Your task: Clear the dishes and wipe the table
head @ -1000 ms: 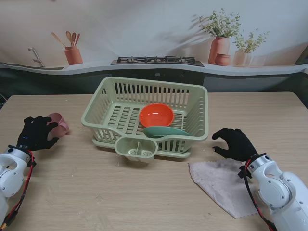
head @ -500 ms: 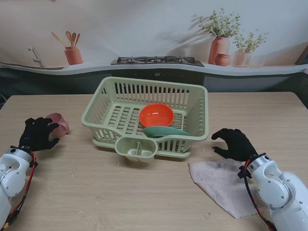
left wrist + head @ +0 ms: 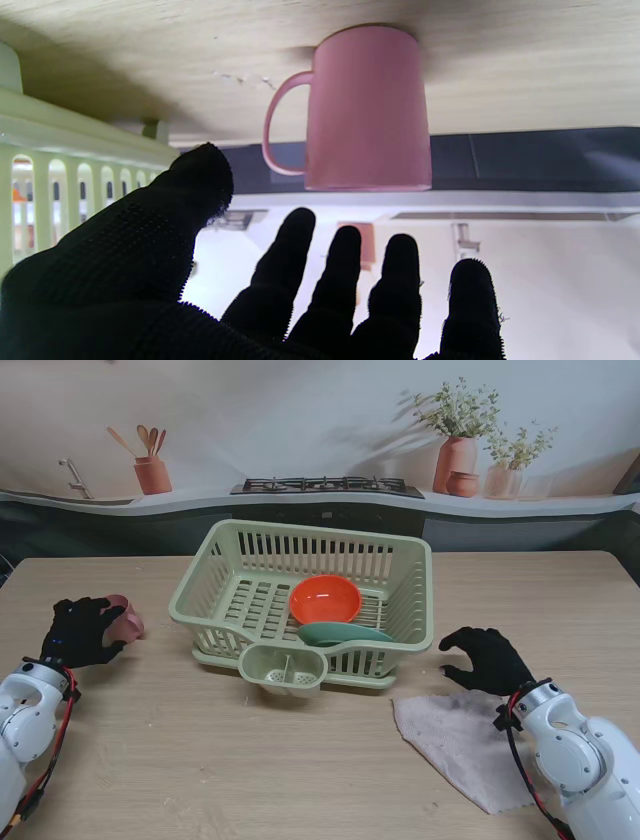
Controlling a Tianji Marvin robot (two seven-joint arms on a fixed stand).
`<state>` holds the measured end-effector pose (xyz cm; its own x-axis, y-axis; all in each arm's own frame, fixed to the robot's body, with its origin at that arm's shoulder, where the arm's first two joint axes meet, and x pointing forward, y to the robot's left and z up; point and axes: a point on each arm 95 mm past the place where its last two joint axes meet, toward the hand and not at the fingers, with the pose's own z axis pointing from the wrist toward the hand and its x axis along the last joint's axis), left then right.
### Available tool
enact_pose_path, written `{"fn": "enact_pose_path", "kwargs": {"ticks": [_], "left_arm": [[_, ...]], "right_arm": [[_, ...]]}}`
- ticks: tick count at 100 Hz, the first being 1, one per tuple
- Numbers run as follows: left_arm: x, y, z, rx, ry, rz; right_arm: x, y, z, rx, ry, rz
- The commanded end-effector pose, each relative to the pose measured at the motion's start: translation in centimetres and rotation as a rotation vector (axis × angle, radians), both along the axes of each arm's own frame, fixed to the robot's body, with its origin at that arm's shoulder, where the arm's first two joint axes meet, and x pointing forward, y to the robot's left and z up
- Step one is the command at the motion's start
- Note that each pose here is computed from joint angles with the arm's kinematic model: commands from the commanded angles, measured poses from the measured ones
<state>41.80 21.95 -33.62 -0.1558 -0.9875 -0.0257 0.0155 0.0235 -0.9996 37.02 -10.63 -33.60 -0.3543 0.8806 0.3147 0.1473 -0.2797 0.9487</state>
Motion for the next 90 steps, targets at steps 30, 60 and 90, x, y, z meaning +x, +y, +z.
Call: {"fn": "enact_pose_path", "kwargs": {"ticks": [30,60,90], "left_arm": [[0.8,-0.1,-0.8,0.02,0.027,0.041],[0.6,0.1,-1.3,0.014,0.02,0.06],[0.7,-0.2,-1.7,0.028,0.037,0.075]], "right_arm": [[-0.2,0.2,-0.2,-0.006,0.014,0.008],[-0.2,0.2,-0.2,-0.006,0.016,0.008],[-0.2,0.2,-0.2,-0.005,0.014,0.009]]}}
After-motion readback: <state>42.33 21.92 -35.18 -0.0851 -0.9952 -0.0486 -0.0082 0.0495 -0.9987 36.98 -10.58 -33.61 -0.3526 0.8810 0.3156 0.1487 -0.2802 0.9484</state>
